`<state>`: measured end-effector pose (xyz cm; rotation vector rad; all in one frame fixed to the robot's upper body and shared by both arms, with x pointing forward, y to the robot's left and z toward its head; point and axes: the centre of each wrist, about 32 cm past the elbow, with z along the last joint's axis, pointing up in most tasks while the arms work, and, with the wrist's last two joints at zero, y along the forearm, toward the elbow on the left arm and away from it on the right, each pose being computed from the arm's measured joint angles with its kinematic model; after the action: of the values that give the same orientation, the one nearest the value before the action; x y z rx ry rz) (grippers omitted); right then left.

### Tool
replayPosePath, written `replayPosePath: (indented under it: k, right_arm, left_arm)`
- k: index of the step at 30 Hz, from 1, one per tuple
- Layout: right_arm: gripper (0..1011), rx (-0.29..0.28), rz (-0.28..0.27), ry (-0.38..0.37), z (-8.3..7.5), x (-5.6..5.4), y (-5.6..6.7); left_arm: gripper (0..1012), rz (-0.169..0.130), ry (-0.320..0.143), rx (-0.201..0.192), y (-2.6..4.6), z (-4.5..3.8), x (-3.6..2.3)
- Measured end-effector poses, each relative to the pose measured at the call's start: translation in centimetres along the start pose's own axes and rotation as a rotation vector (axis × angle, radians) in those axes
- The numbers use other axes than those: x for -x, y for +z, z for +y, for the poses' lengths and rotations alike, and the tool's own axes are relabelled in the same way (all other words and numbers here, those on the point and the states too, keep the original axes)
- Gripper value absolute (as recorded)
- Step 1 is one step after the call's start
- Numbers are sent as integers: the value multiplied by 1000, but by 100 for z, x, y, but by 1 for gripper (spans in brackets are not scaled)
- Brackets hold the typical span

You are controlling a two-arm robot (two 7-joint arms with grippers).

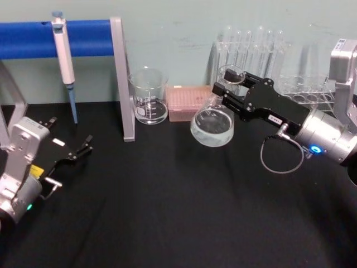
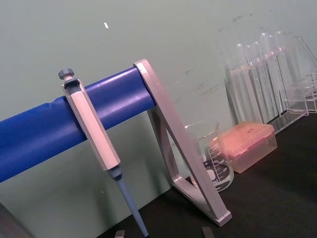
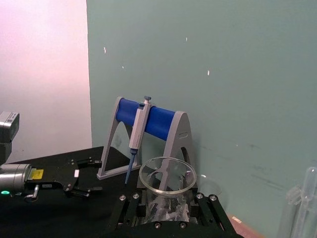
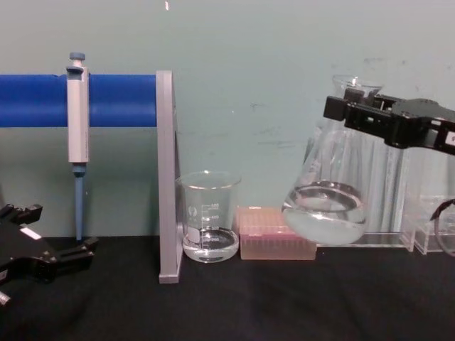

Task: Grasp the erlenmeyer flask with one hand, shake it three times, then place it back.

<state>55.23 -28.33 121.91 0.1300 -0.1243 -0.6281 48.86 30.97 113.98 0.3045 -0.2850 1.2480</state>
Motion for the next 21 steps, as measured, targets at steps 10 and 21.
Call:
replayPosePath:
  k: [10,21]
  right_arm:
    - [449,-8,29,182,223,39,-48]
    - [450,-8,76,410,558,228,-120]
  left_arm:
    - [1001,0,0,0,0,0,0]
    - [1001,0,0,0,0,0,0]
